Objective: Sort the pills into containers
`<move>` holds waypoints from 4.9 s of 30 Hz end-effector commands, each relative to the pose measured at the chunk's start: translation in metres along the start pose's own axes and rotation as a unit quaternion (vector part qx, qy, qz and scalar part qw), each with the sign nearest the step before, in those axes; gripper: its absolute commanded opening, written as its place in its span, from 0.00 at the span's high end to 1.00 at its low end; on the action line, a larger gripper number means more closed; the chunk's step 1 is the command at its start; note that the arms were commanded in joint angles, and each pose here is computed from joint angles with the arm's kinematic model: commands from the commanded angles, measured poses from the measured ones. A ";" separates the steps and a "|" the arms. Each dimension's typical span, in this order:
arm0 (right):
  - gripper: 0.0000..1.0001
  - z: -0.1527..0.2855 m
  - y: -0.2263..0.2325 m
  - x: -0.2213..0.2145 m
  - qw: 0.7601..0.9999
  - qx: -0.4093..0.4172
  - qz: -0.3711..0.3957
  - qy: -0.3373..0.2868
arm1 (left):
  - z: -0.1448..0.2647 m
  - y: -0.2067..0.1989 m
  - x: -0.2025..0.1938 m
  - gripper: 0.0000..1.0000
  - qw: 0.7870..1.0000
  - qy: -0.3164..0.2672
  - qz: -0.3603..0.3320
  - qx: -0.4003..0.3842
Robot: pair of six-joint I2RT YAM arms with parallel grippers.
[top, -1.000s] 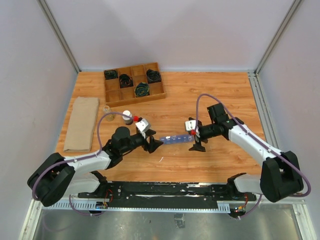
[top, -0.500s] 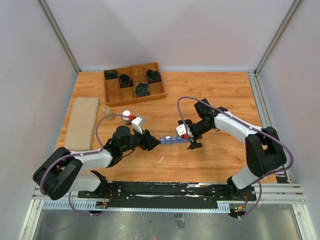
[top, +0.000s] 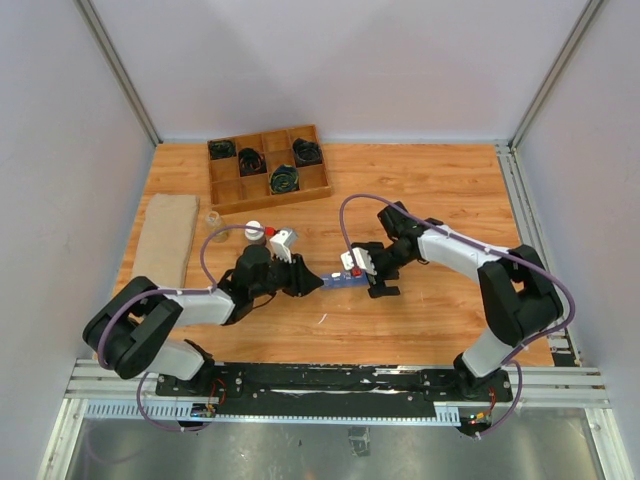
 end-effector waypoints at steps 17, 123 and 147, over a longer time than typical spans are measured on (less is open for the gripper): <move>0.27 -0.014 -0.009 -0.015 0.996 -0.009 -0.047 0.071 | -0.012 -0.010 0.017 0.84 0.997 0.011 -0.062 -0.034; 0.50 0.005 -0.006 0.063 0.986 0.013 -0.155 -0.058 | 0.001 -0.001 0.026 0.70 0.994 -0.045 -0.099 -0.013; 0.99 0.002 -0.027 0.077 0.981 -0.027 -0.189 -0.019 | -0.024 0.019 0.004 0.53 0.999 0.011 -0.048 0.000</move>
Point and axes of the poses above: each gripper's point midway between its finger pads, its own z axis back along the fingers, its own y axis along the line the jaws close on, x = y × z, the point moved 1 cm from there along z, back along the fingers, and after that the axes turned 2 degrees about -z, right-handed, at the moved point
